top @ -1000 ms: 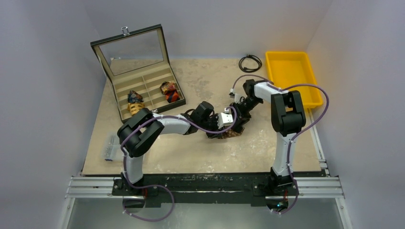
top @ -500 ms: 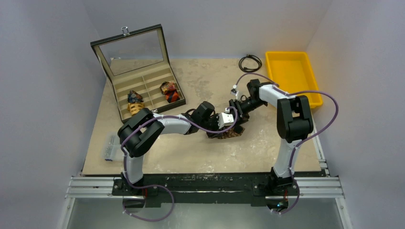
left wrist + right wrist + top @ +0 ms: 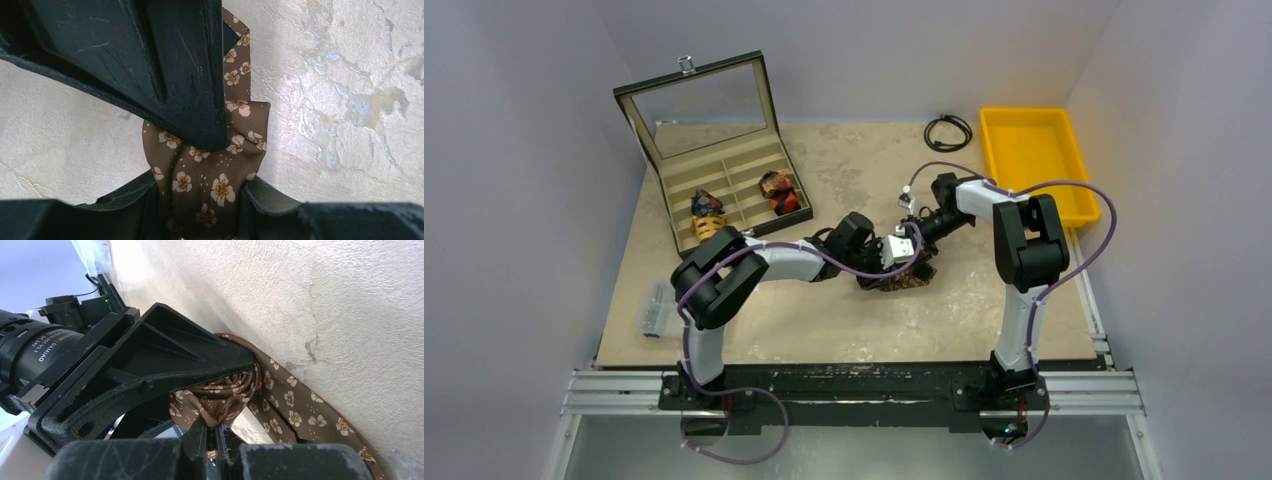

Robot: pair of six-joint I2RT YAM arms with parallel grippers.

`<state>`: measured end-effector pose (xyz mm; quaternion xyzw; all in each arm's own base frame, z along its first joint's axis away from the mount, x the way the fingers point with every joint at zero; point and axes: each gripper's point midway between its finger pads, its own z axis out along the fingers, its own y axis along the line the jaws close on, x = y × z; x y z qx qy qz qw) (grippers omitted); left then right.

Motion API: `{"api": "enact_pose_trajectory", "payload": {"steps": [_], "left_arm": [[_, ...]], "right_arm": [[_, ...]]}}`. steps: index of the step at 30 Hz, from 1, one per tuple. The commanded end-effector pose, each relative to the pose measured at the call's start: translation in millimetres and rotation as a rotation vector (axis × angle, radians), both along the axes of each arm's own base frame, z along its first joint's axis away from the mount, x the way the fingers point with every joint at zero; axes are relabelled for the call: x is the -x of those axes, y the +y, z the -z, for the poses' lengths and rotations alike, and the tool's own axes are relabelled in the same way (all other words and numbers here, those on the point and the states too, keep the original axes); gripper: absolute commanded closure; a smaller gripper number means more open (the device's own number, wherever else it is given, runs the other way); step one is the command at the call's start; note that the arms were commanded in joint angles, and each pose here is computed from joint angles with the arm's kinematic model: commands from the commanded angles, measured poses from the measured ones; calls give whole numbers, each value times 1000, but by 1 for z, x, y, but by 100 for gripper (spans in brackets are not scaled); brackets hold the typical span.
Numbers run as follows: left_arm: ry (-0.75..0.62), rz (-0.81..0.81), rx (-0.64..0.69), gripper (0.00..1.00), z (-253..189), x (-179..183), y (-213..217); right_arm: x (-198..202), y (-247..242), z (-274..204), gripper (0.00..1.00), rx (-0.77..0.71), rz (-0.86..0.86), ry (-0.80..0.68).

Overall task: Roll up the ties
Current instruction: Roll the tie at the center of the board.

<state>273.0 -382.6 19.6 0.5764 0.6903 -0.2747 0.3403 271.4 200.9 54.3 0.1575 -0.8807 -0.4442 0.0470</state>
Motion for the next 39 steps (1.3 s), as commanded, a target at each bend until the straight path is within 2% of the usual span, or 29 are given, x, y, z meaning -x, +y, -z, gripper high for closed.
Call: {"api": "enact_pose_trajectory", "payload": {"steps": [1, 11, 17, 25, 29, 32, 34, 39], "left_arm": [[114, -15, -94, 70, 36, 22, 16], [76, 4, 125, 45, 2, 18, -7], [83, 16, 193, 44, -2, 13, -23], [87, 0, 192, 56, 6, 5, -30], [86, -16, 125, 76, 17, 8, -21], [75, -23, 47, 90, 31, 15, -4], [86, -30, -22, 95, 44, 20, 8], [96, -32, -117, 99, 59, 24, 19]], "right_arm": [[-6, -10, 14, 100, 60, -33, -63], [-12, -34, 40, 100, 209, -45, -121], [-14, -38, 44, 100, 234, -41, -136], [-16, -44, 51, 100, 273, -49, -152], [-15, -44, 47, 100, 273, -56, -150], [-16, -49, 26, 77, 228, -32, -144], [-16, -54, 10, 64, 192, 0, -133], [-7, -70, -19, 44, 134, 55, -102]]}}
